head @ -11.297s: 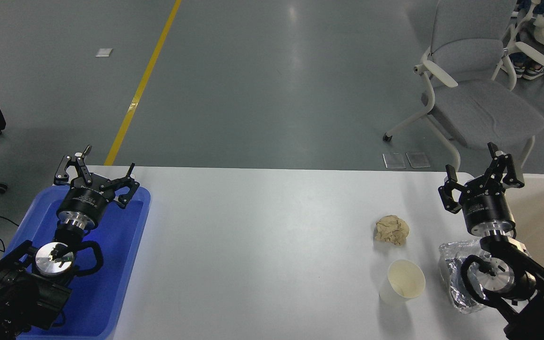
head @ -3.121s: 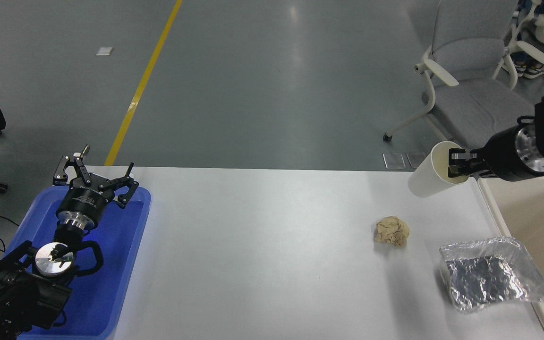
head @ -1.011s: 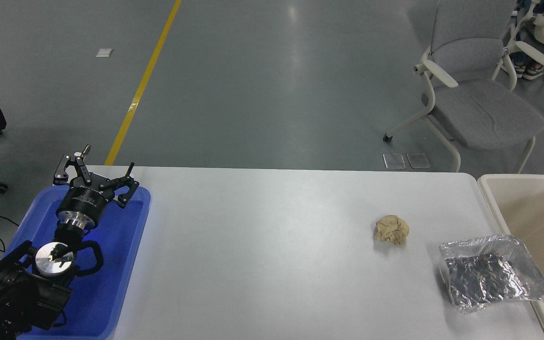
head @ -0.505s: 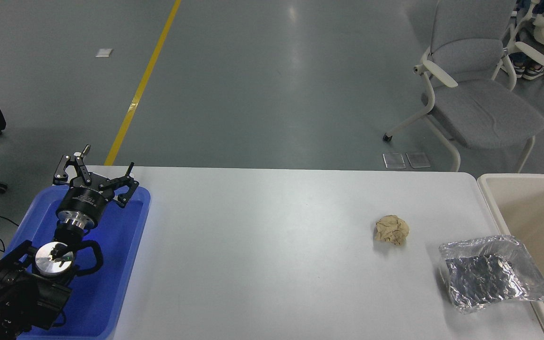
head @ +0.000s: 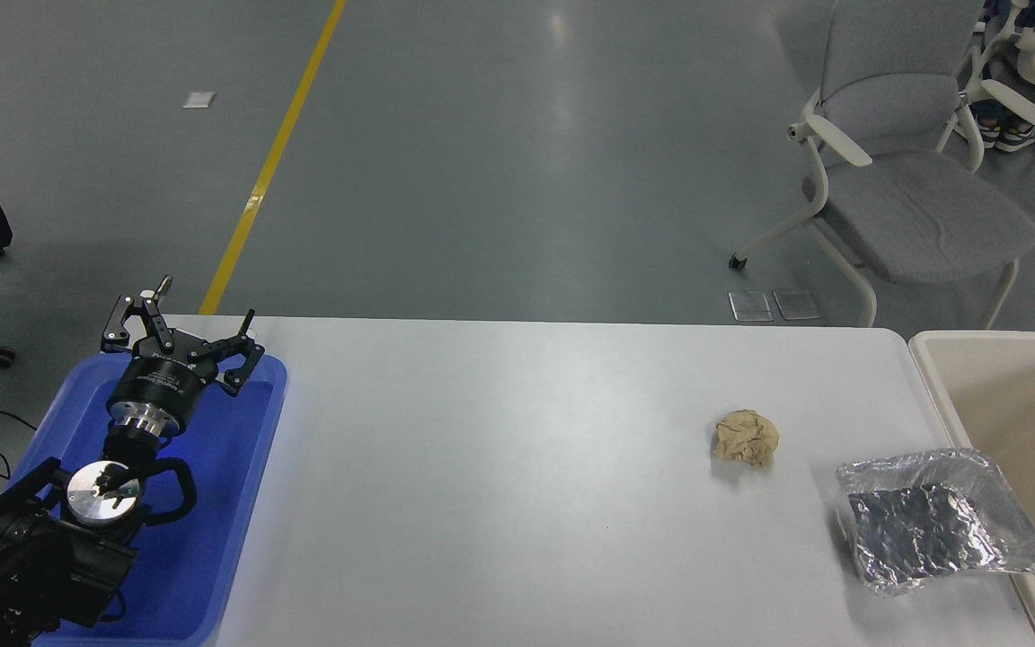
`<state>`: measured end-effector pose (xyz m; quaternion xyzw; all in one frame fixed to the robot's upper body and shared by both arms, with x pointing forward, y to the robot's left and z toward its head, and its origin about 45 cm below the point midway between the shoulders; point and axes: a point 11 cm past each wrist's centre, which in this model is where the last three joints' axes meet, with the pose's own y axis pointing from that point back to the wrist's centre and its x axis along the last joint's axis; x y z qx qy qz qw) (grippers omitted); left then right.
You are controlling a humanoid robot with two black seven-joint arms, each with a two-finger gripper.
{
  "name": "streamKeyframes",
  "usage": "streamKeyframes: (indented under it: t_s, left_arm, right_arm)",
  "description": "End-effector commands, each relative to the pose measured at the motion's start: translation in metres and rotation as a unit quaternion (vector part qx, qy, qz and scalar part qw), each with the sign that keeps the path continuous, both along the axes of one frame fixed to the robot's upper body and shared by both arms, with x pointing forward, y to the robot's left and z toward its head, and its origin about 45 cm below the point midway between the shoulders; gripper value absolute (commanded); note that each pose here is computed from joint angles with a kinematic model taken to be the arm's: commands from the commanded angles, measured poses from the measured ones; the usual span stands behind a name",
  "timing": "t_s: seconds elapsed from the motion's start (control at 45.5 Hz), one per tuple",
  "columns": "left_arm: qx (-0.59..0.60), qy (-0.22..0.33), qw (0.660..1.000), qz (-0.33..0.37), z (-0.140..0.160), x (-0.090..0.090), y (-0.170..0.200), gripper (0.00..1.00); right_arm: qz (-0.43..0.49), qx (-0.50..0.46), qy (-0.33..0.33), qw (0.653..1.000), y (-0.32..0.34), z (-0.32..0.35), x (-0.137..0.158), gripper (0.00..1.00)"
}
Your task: Pick up paper cup place in dustbin
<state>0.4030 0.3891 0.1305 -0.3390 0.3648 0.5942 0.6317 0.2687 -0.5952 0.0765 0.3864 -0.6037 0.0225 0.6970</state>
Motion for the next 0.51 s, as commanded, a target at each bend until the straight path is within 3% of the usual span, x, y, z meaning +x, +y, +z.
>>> streamKeyframes:
  t_s: [0.0,0.286,0.484]
  left_arm:
    - [0.000,0.000,1.000,0.000,0.000,0.000,0.000,1.00]
    - [0.000,0.000,1.000,0.000,0.000,0.000,0.000,1.00]
    - [0.000,0.000,1.000,0.000,0.000,0.000,0.000,1.00]
  right_arm:
    - [0.000,-0.005,-0.003,1.000,-0.001,0.001,0.000,0.99]
    - [0.008,0.007,0.001,1.000,0.006,-0.001,0.006,1.00]
    - [0.039,0.036,-0.040,0.998,0.033,0.022,0.059,1.00]
